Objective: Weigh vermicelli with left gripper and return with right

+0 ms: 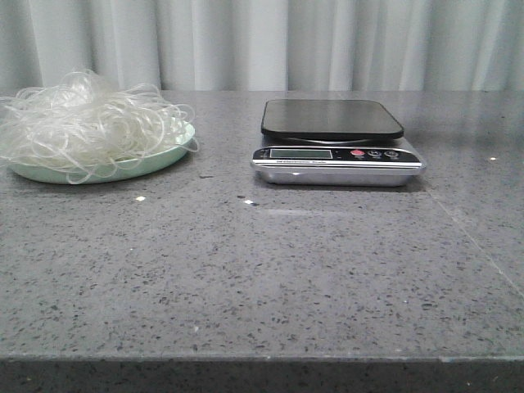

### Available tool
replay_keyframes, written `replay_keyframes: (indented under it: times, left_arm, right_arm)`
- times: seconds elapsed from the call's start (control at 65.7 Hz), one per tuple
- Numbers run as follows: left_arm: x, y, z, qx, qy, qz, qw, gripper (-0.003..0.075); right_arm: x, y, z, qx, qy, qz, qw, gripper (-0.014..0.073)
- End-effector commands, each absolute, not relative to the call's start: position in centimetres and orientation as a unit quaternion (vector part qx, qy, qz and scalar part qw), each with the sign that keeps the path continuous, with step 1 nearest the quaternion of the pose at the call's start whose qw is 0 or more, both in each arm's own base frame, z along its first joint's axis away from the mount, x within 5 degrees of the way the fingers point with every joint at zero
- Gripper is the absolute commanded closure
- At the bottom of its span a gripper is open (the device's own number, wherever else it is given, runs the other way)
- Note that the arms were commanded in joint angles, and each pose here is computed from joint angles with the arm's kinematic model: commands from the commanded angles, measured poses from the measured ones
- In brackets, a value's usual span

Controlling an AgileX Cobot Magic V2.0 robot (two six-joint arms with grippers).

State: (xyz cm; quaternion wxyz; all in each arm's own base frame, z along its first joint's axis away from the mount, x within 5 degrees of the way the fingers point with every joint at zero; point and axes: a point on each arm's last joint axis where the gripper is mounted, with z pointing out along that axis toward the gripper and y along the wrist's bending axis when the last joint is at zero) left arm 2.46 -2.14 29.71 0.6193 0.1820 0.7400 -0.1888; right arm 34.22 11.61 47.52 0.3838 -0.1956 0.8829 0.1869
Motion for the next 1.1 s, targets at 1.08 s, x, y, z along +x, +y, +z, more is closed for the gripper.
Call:
replay_keyframes:
  times: [1.08]
  left_arm:
    - [2.5, -2.1, 31.2, 0.169, 0.710, -0.201, 0.653, 0.0575]
  right_arm:
    - [4.5, 2.1, 36.7, -0.100, 0.691, 0.134, 0.703, 0.0015]
